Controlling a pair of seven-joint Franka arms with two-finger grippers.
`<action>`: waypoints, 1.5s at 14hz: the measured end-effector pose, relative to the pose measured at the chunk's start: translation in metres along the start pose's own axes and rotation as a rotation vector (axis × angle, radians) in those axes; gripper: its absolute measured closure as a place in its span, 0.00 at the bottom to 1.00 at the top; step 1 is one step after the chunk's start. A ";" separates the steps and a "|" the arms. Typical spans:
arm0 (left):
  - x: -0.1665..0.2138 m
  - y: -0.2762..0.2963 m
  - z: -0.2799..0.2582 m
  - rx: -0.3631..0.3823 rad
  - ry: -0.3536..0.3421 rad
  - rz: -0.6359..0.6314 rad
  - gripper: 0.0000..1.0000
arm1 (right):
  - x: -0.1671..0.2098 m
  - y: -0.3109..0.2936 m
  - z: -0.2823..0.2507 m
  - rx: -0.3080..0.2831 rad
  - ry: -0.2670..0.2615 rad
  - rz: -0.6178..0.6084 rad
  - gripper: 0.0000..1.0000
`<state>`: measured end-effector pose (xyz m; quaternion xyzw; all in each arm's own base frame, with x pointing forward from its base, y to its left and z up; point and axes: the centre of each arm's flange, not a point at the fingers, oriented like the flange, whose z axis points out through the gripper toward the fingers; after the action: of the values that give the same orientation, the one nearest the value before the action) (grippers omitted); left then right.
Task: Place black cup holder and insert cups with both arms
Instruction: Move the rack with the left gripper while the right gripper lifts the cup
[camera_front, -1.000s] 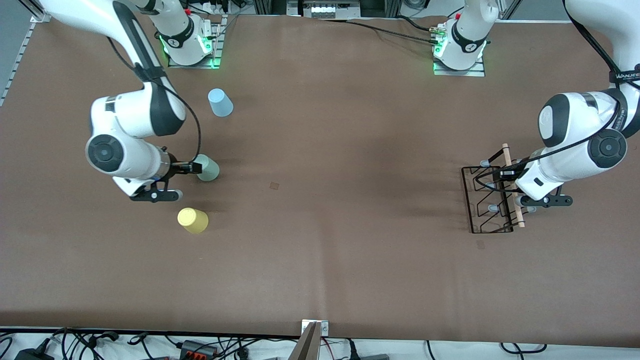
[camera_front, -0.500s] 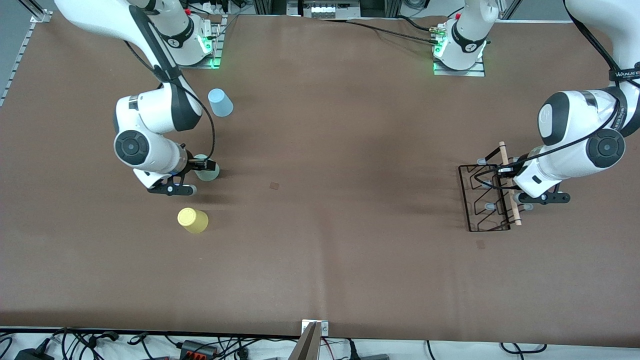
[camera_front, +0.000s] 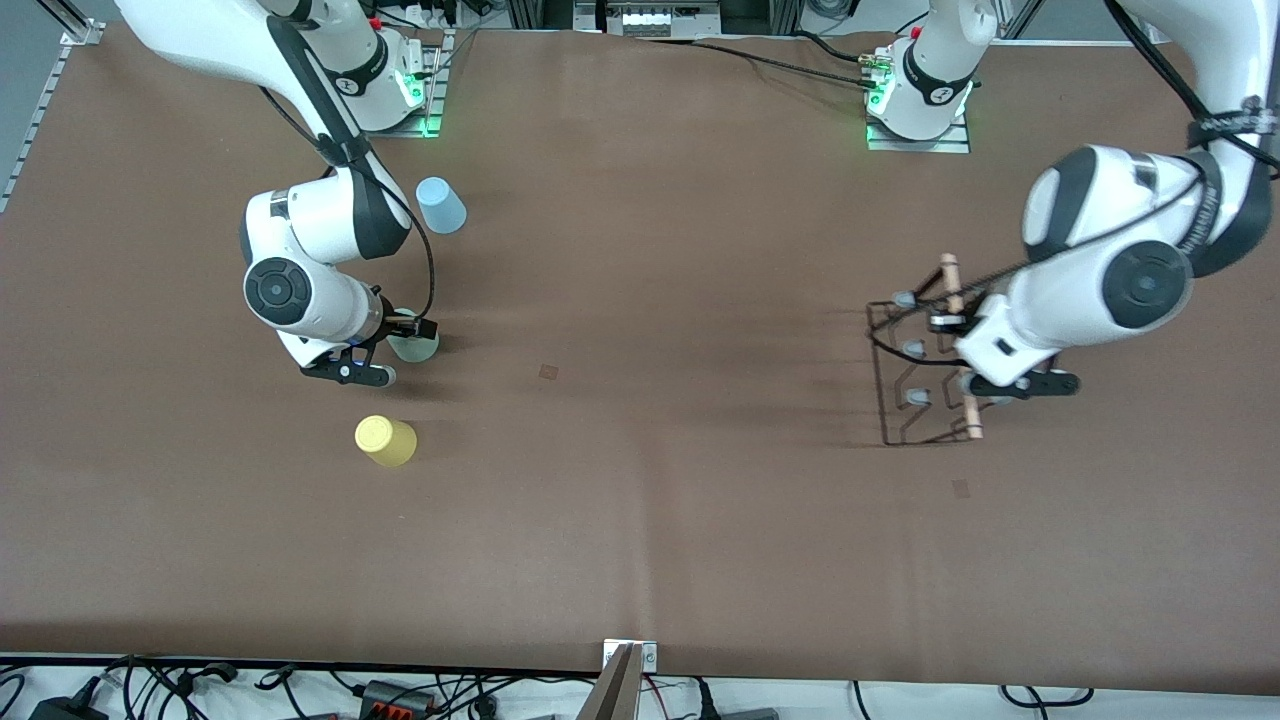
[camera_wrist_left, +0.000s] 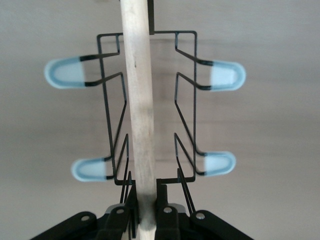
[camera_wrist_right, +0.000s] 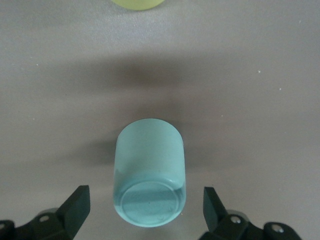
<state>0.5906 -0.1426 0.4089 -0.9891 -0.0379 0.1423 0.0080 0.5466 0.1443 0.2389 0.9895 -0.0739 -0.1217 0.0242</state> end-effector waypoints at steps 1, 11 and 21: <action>-0.008 0.035 -0.004 -0.001 0.002 -0.011 0.84 | 0.000 0.000 0.003 0.010 -0.004 0.008 0.00; -0.035 0.273 0.052 -0.179 -0.015 -0.096 0.84 | 0.001 0.001 0.018 0.012 -0.028 0.021 0.16; -0.053 0.354 0.100 -0.247 0.027 -0.075 0.69 | 0.020 -0.002 -0.101 0.029 0.002 0.024 0.34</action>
<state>0.5375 -0.4991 0.3189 -0.9822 -0.0920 0.1228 -0.1083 0.5905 0.1462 0.3320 0.9889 -0.0876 -0.1195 0.0114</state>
